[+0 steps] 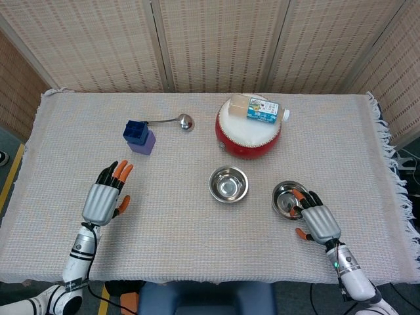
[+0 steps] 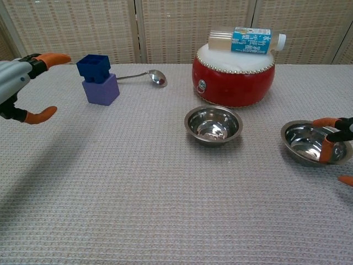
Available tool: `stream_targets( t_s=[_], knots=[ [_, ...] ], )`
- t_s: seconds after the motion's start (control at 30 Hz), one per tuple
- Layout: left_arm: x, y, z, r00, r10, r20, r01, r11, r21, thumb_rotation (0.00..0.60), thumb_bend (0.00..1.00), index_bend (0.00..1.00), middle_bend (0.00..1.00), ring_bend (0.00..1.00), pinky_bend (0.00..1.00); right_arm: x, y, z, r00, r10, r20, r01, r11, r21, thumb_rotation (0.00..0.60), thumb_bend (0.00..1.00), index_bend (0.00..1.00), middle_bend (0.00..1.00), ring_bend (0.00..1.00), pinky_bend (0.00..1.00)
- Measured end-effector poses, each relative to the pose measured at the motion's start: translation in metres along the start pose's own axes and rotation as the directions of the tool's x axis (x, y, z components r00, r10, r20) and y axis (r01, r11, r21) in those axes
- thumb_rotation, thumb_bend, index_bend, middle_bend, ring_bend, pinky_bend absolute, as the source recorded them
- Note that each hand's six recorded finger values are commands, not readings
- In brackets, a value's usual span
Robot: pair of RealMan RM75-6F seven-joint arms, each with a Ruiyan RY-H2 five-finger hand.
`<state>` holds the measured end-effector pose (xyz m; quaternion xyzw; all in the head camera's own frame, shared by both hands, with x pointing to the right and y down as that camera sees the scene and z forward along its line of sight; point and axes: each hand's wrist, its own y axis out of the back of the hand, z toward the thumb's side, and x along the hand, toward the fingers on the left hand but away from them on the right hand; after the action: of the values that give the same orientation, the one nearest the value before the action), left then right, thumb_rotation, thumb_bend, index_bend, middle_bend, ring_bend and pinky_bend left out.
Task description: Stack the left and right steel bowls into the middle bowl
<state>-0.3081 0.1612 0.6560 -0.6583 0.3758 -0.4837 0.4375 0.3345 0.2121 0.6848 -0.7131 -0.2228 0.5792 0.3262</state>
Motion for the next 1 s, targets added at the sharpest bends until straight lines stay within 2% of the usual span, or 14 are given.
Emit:
stream_targets(
  t_s=[0.17, 0.37, 0.6, 0.77, 0.93, 1.0],
  knots=[
    [-0.005, 0.005, -0.013, 1.000, 0.004, -0.024, -0.004, 1.000, 0.007, 0.600, 0.41, 0.00, 0.00, 0.00, 0.15, -0.012, -0.007, 0.008, 1.000, 0.012, 0.006, -0.012, 1.000, 0.002, 0.600, 0.31, 0.58, 0.02, 0.00, 0.00],
    [-0.008, 0.011, -0.022, 0.999, 0.031, -0.040, -0.030, 0.999, 0.029, 0.600, 0.41, 0.00, 0.00, 0.00, 0.15, -0.019, -0.001, 0.015, 0.999, -0.048, 0.008, 0.048, 0.999, -0.014, 0.600, 0.38, 0.69, 0.08, 0.00, 0.00],
    [-0.011, 0.017, -0.030, 0.997, 0.050, -0.055, -0.048, 0.998, 0.035, 0.600, 0.41, 0.00, 0.00, 0.00, 0.15, -0.018, 0.024, 0.033, 0.988, -0.146, -0.042, 0.143, 0.988, -0.059, 0.600, 0.38, 0.70, 0.09, 0.00, 0.00],
    [-0.013, 0.021, -0.036, 0.996, 0.058, -0.072, -0.056, 0.998, 0.031, 0.600, 0.41, 0.00, 0.00, 0.00, 0.15, -0.027, 0.053, 0.061, 0.969, -0.224, -0.105, 0.216, 0.973, -0.082, 0.600, 0.38, 0.70, 0.09, 0.00, 0.00],
    [-0.017, 0.025, -0.044, 0.993, 0.066, -0.093, -0.063, 0.998, 0.029, 0.600, 0.41, 0.00, 0.00, 0.00, 0.15, -0.051, 0.071, 0.101, 0.953, -0.249, -0.173, 0.240, 0.968, -0.073, 0.600, 0.38, 0.69, 0.10, 0.00, 0.00],
    [-0.019, 0.027, -0.048, 0.993, 0.068, -0.101, -0.065, 0.997, 0.031, 0.600, 0.41, 0.00, 0.00, 0.00, 0.15, -0.062, 0.072, 0.117, 0.950, -0.248, -0.190, 0.238, 0.968, -0.073, 0.600, 0.38, 0.65, 0.09, 0.00, 0.00]
  ],
)
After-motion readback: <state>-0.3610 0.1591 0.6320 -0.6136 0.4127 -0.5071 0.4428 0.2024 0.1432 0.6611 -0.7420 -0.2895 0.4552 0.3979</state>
